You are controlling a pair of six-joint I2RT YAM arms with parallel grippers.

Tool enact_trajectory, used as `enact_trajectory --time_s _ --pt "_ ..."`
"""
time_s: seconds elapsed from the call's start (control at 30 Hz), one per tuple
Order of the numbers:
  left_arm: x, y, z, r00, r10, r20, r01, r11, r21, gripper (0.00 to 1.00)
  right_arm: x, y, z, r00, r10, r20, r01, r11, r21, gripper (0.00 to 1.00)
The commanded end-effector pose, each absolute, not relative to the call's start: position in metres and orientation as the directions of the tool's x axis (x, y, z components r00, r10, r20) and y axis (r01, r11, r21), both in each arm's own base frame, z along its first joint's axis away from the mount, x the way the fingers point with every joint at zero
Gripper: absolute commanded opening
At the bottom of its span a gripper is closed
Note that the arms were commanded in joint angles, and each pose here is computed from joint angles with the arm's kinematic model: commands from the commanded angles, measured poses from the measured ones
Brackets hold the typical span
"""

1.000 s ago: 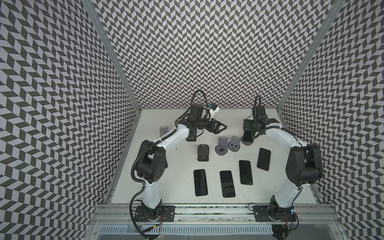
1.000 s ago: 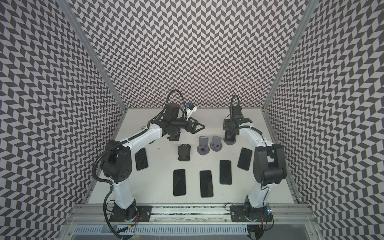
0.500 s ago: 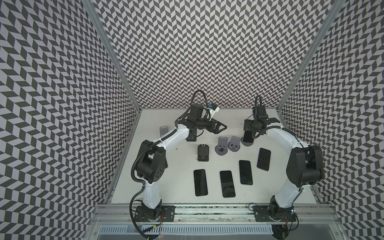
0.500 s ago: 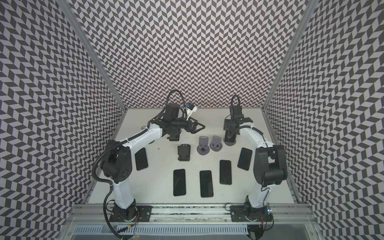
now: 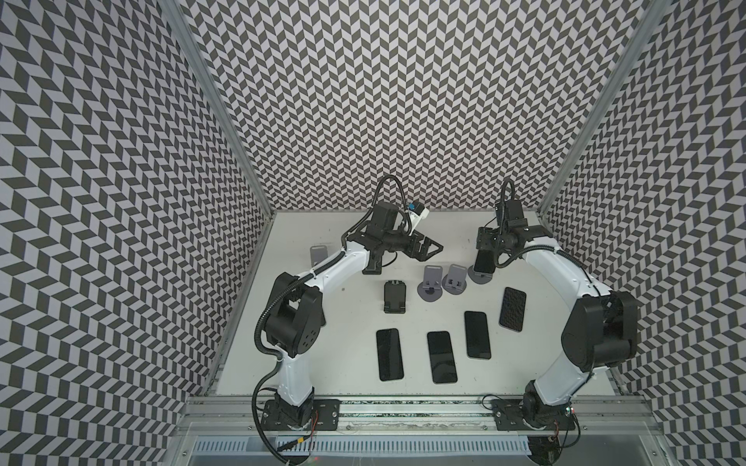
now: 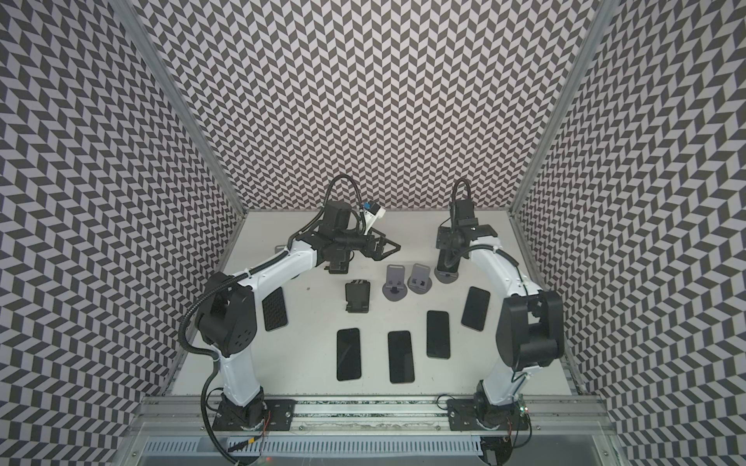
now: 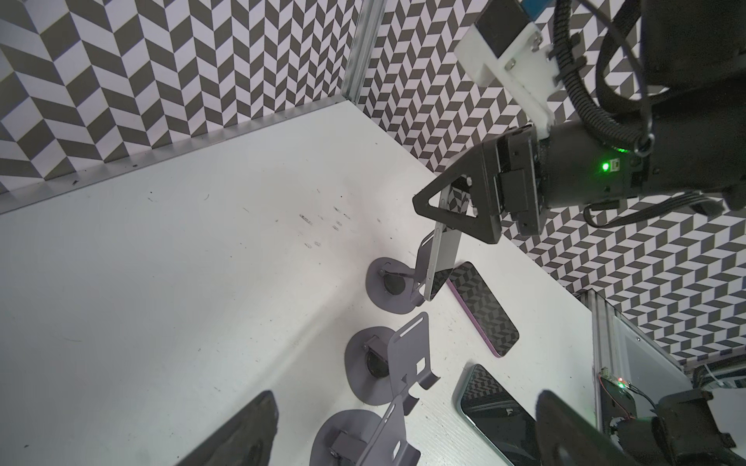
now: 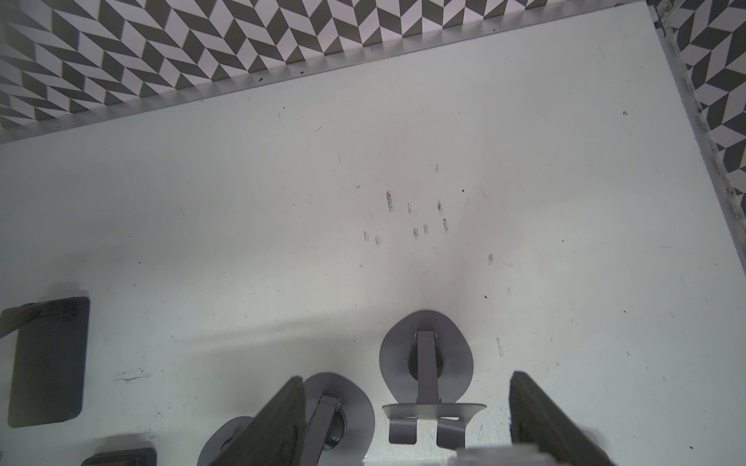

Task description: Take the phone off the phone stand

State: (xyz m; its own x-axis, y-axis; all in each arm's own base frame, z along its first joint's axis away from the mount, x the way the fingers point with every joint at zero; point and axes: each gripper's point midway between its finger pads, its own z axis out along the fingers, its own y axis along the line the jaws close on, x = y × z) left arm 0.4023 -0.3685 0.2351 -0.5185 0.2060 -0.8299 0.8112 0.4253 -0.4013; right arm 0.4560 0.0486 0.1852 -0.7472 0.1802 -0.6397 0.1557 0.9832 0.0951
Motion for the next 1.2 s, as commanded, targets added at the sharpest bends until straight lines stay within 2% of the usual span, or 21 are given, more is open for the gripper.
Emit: enact_trajectory --time_s 0.0,0.53,0.8,1.17 --pt "0.394 -0.365 0.258 -0.470 0.200 -0.860 0.834 0.420 -0.358 1.00 0.460 0.043 0.239 -0.643 0.233 -0.729 0.187 0.972 0.145 0.63" --pt "0.373 -0.357 0.285 -0.385 0.206 -0.900 0.863 0.426 -0.272 1.00 0.441 0.053 0.297 -0.566 0.285 -0.773 0.157 0.958 0.238 0.57" --pt "0.359 -0.348 0.296 -0.324 0.240 -0.915 0.874 0.445 -0.193 1.00 0.442 0.088 0.303 -0.604 0.249 -0.757 0.078 0.964 0.254 0.57" --pt "0.340 -0.328 0.300 -0.292 0.230 -0.928 0.862 0.484 -0.151 1.00 0.467 0.114 0.300 -0.606 0.264 -0.750 0.034 0.951 0.307 0.54"
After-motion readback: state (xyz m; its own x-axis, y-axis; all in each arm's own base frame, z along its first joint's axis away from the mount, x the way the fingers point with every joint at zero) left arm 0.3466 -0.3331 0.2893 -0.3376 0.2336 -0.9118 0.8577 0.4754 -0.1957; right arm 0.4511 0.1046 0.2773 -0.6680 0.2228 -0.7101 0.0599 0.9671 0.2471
